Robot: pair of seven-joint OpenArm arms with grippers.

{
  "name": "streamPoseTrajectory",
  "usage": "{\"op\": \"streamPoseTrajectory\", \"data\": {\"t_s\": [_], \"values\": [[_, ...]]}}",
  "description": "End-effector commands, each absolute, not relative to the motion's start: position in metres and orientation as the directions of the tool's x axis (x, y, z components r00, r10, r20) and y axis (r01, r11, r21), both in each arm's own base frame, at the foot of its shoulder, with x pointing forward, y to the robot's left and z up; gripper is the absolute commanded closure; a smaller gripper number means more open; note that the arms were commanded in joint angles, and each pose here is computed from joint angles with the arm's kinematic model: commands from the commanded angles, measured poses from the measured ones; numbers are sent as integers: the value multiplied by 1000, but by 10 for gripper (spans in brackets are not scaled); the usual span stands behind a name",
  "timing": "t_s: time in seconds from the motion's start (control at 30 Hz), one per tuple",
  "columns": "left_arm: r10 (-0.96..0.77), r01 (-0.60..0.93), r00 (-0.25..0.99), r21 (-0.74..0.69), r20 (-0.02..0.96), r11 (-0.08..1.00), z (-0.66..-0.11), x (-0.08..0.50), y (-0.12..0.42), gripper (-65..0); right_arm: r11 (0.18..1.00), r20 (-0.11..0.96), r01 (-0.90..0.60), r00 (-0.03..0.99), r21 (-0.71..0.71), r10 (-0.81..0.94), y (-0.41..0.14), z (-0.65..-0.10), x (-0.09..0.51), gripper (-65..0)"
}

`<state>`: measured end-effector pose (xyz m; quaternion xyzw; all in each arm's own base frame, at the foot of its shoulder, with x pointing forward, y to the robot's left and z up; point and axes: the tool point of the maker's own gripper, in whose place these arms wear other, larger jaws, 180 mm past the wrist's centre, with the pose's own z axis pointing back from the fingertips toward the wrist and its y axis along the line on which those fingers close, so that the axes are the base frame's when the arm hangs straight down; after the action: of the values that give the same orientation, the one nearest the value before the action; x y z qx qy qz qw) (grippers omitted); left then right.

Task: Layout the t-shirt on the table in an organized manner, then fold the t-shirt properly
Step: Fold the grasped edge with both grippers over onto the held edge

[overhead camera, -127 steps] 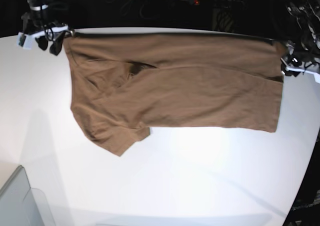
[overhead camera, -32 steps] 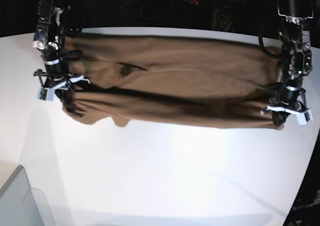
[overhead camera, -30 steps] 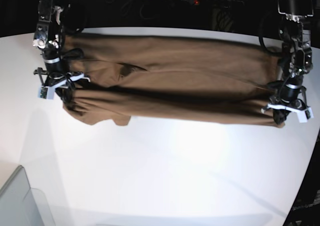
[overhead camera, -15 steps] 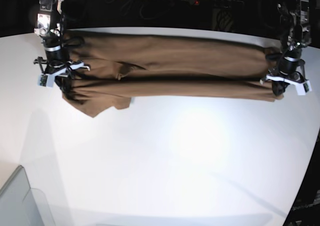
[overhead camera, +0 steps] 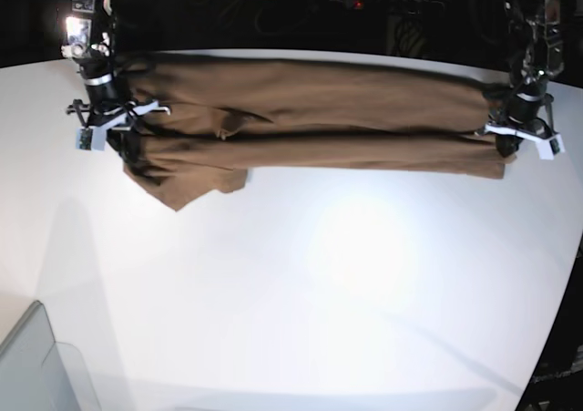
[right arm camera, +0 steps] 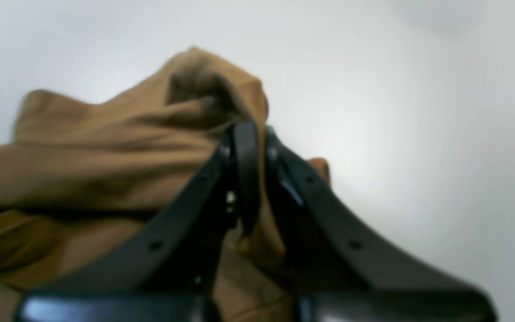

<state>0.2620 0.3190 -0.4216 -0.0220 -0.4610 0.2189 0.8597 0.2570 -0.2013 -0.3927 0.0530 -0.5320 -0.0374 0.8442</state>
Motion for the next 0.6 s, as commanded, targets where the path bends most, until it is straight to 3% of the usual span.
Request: {"op": "streamPoseTrajectory", "data": {"t_s": [0.0, 0.23, 0.57], "values": [[381, -355, 465, -226, 799, 907, -416, 268, 326, -3, 991, 921, -25, 374, 128, -110, -201, -374, 262, 0], [396, -376, 484, -223, 780, 899, -429, 264, 328, -3, 988, 923, -91, 375, 127, -84, -190, -365, 248, 0], [412, -383, 478, -238, 776, 893, -432, 264, 324, -3, 979, 878, -120, 470, 166, -91, -183, -396, 215, 0]]}}
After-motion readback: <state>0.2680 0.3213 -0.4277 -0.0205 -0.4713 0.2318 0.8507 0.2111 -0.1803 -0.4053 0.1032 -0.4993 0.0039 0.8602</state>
